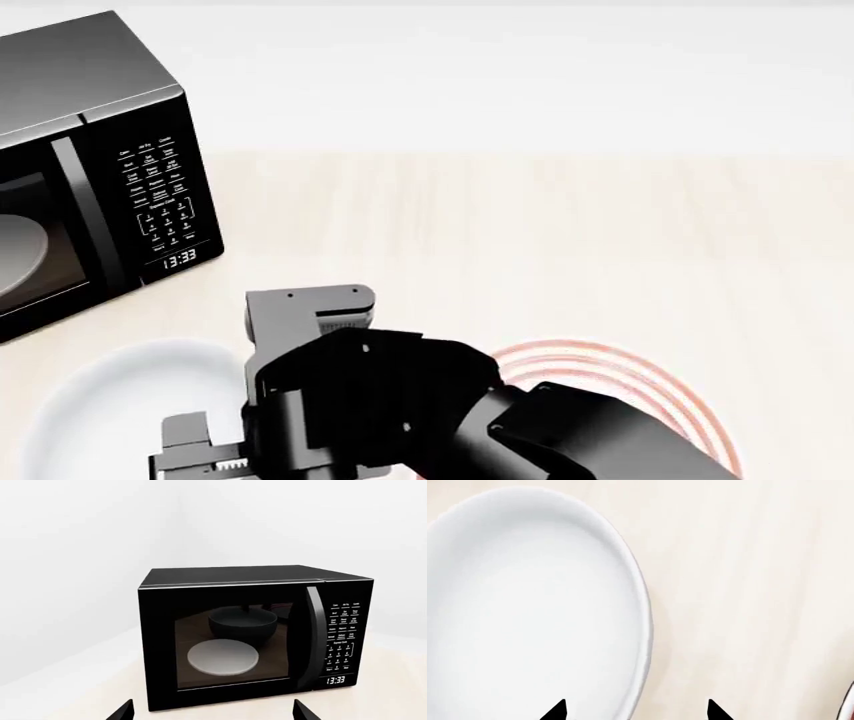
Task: Put the white bowl to the right of the plate.
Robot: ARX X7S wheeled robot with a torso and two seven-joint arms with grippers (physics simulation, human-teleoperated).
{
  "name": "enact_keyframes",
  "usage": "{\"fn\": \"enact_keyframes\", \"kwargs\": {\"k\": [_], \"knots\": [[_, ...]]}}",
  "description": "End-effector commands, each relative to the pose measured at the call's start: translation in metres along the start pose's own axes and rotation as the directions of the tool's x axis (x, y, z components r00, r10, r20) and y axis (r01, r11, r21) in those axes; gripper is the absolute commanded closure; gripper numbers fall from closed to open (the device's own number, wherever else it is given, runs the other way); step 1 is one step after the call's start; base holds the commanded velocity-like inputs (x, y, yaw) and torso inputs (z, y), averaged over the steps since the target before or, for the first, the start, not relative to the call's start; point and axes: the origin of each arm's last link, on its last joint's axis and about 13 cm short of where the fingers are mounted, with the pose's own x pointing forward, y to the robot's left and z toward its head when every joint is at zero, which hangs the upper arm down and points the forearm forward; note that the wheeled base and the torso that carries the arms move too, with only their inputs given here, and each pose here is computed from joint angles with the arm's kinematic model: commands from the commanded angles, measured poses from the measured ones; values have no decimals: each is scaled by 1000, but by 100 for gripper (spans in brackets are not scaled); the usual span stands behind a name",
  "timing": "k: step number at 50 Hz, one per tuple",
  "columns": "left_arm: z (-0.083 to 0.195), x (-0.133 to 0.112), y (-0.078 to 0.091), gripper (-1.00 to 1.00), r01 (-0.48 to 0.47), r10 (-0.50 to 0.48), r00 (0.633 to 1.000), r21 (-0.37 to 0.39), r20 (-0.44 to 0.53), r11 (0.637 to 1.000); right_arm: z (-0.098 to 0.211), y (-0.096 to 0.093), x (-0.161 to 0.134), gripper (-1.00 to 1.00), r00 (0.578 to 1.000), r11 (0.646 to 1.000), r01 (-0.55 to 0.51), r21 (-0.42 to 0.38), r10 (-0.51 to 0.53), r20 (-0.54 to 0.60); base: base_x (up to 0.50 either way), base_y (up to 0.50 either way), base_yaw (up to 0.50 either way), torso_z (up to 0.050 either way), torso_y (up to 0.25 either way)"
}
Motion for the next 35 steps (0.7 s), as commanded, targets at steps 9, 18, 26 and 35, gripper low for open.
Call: {"fn": "enact_keyframes", "kwargs": {"k": [9, 18, 26, 35], "knots": [[0, 0, 1, -100, -2, 2, 1000, -6, 1, 1000, 4, 0, -2, 100, 1000, 999, 25, 21, -25, 11, 0, 0, 0, 0, 0], [1, 0, 2, -100, -3, 3, 1000, -7, 0, 1000, 19, 6, -16, 100, 991, 991, 121, 55, -124, 52, 0, 0, 0, 0, 0], [0, 0, 1, -100, -3, 3, 1000, -4, -4, 1000, 24, 12, -56, 100, 988, 986, 113, 126, -125, 86, 0, 0, 0, 0, 0], [-1, 1, 0, -100, -7, 7, 1000, 1, -4, 1000, 31, 4, -95, 100, 985, 970, 123, 209, -145, 92, 0, 0, 0, 0, 0]]}}
